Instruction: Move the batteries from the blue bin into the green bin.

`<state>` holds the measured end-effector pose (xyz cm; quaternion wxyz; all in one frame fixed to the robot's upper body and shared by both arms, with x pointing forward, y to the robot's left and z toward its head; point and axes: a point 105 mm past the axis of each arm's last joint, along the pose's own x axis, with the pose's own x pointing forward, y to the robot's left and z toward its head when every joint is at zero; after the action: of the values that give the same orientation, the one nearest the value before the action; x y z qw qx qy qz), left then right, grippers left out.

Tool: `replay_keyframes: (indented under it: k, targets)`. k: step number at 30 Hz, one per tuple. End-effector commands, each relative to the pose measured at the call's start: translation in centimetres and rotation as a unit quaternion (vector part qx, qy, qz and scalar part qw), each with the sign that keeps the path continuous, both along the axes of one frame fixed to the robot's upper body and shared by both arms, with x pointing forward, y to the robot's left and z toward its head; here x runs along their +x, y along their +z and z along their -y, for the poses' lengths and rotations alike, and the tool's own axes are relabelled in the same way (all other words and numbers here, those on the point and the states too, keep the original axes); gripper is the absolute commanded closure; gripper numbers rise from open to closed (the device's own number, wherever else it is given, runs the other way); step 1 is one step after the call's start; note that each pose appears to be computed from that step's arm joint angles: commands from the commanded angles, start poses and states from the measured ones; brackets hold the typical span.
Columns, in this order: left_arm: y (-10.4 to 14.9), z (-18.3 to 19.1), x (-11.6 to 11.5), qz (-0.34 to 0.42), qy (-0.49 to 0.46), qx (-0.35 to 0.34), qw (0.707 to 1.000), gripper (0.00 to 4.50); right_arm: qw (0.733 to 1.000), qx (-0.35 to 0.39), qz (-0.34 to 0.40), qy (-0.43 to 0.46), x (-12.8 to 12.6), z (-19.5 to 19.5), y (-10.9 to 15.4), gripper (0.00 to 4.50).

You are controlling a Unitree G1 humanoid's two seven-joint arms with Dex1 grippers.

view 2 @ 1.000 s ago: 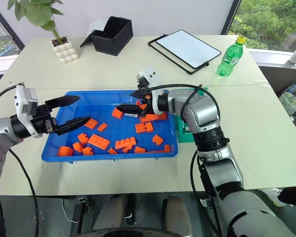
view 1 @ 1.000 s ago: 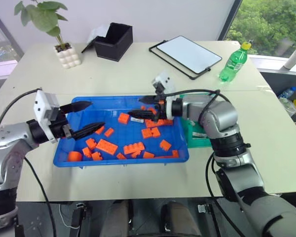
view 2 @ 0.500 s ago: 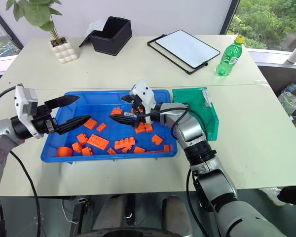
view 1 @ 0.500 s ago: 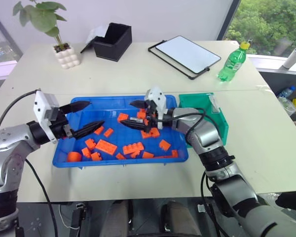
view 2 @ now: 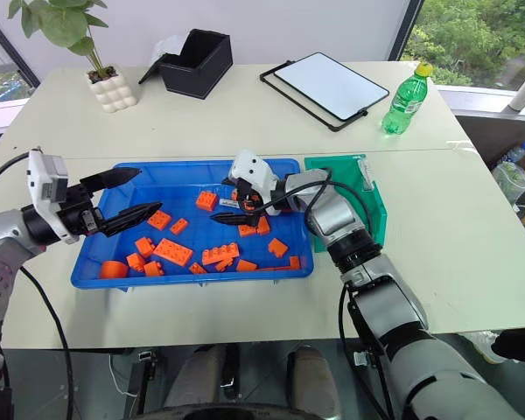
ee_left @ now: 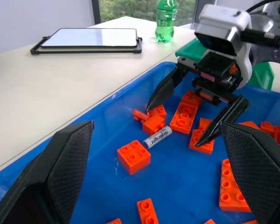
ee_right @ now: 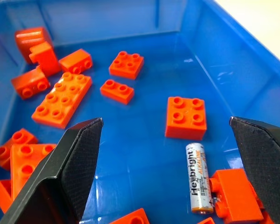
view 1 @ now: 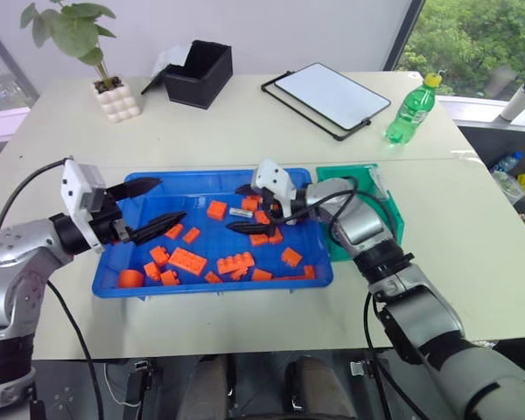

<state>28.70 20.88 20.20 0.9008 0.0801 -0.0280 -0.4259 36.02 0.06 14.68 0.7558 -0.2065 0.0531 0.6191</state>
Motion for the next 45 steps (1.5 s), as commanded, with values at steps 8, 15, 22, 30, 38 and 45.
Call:
replay_keyframes:
  k: [8, 15, 22, 30, 38, 45]
  targets:
    - [0.9, -0.1, -0.1, 0.029, 0.009, 0.001, 1.000, 0.00, 0.999, -0.031, -0.011, -0.001, 0.9, -1.2, -0.8, 0.05]
    - [1.0, -0.2, 0.0, 0.034, 0.016, 0.002, 0.999, 0.00, 0.998, -0.057, -0.019, -0.022, 2.1, -1.4, -1.1, 0.05]
    - [1.1, -0.3, 0.0, 0.041, 0.024, 0.001, 0.999, 0.00, 0.996, -0.078, -0.028, -0.020, 2.2, -1.0, -1.3, 0.05]
    - [1.2, -0.3, 0.2, 0.047, 0.028, 0.002, 0.999, 0.00, 0.994, -0.110, -0.013, -0.016, 2.0, -0.2, -2.2, 0.86]
    - [1.6, -0.3, 0.5, 0.057, 0.031, 0.002, 0.998, 0.00, 0.991, -0.133, 0.005, -0.011, 1.8, -0.4, -2.4, 3.75]
    - [1.6, -0.4, 0.5, 0.059, 0.034, 0.001, 0.998, 0.00, 0.991, -0.133, 0.011, -0.010, 1.7, -0.4, -2.2, 3.75]
